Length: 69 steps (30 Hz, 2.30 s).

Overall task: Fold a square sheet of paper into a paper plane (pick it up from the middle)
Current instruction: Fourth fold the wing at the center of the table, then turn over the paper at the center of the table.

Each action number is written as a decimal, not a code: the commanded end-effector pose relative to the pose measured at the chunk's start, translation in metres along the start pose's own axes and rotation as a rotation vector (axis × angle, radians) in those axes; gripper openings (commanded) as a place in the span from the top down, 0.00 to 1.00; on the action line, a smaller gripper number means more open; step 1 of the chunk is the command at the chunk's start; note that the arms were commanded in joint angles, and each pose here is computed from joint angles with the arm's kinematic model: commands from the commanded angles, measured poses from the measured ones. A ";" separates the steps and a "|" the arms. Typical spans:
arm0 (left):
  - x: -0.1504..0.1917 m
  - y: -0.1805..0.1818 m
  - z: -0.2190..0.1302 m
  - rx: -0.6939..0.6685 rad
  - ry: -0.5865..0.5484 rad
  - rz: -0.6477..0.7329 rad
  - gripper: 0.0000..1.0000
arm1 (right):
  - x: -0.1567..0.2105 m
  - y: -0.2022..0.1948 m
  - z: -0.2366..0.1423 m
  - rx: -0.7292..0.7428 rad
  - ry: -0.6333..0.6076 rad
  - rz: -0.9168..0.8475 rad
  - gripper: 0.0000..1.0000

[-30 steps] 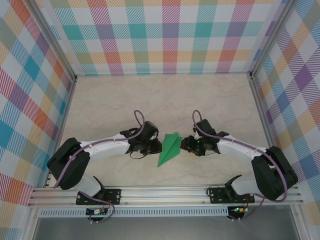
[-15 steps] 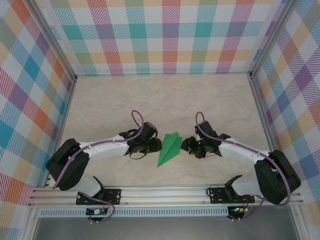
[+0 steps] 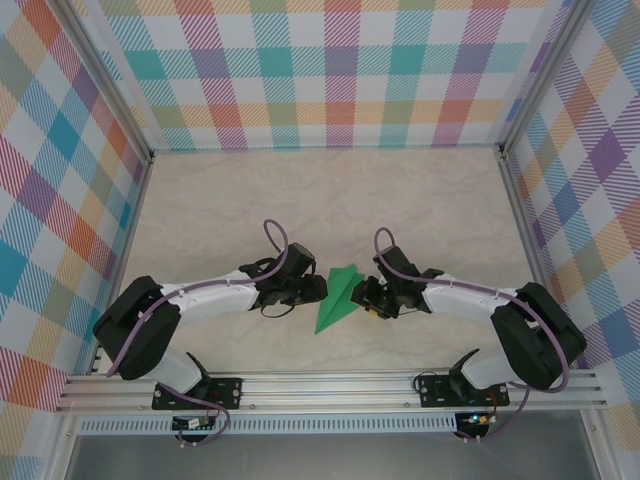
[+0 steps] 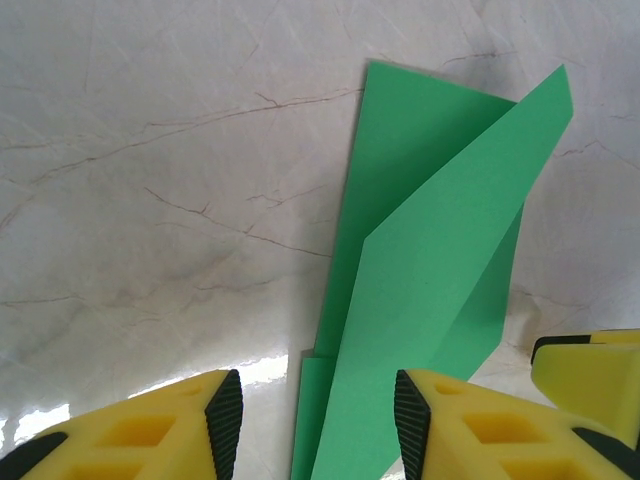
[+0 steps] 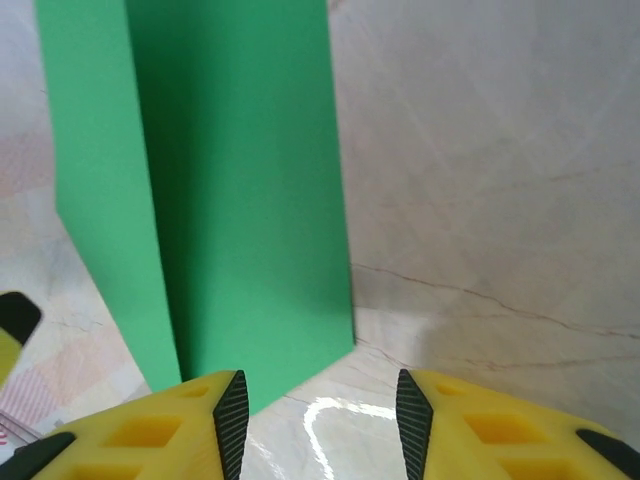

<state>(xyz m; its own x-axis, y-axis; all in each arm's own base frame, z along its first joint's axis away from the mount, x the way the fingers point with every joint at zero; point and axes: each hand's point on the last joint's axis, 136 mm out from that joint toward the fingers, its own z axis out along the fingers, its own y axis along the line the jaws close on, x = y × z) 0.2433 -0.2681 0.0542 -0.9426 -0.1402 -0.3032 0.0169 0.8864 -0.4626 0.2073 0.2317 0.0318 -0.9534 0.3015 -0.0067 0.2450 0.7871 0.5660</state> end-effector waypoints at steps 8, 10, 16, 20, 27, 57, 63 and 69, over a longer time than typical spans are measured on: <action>0.000 -0.004 0.009 0.049 0.011 -0.016 0.52 | 0.003 0.009 0.012 -0.073 0.017 0.017 0.54; 0.002 -0.002 0.011 0.042 0.018 -0.016 0.52 | 0.003 0.006 0.016 -0.054 0.025 0.032 0.54; 0.006 0.005 0.016 0.017 0.033 -0.014 0.52 | 0.002 -0.007 0.021 0.020 0.006 0.064 0.56; 0.010 0.007 0.019 0.016 0.046 -0.011 0.53 | 0.002 0.002 0.021 -0.018 0.001 0.056 0.56; 0.018 0.012 0.024 0.007 0.074 -0.010 0.57 | 0.000 0.017 0.026 -0.084 0.000 0.056 0.58; 0.031 0.007 0.035 0.006 0.132 0.023 0.69 | -0.005 0.043 0.009 -0.199 -0.062 -0.007 0.61; 0.030 0.006 0.035 0.006 0.130 0.022 0.70 | -0.005 0.039 0.012 -0.184 -0.060 -0.003 0.57; 0.027 0.007 0.031 -0.002 0.111 0.017 0.71 | -0.004 0.046 0.017 -0.200 -0.052 -0.029 0.58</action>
<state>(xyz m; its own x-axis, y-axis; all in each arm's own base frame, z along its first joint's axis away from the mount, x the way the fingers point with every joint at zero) 0.2331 -0.2716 0.0211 -0.9676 -0.1031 -0.2306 0.0109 0.8949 -0.4461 0.2226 0.2662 0.0401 -0.9390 0.3414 -0.0415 0.2182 0.6847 0.6954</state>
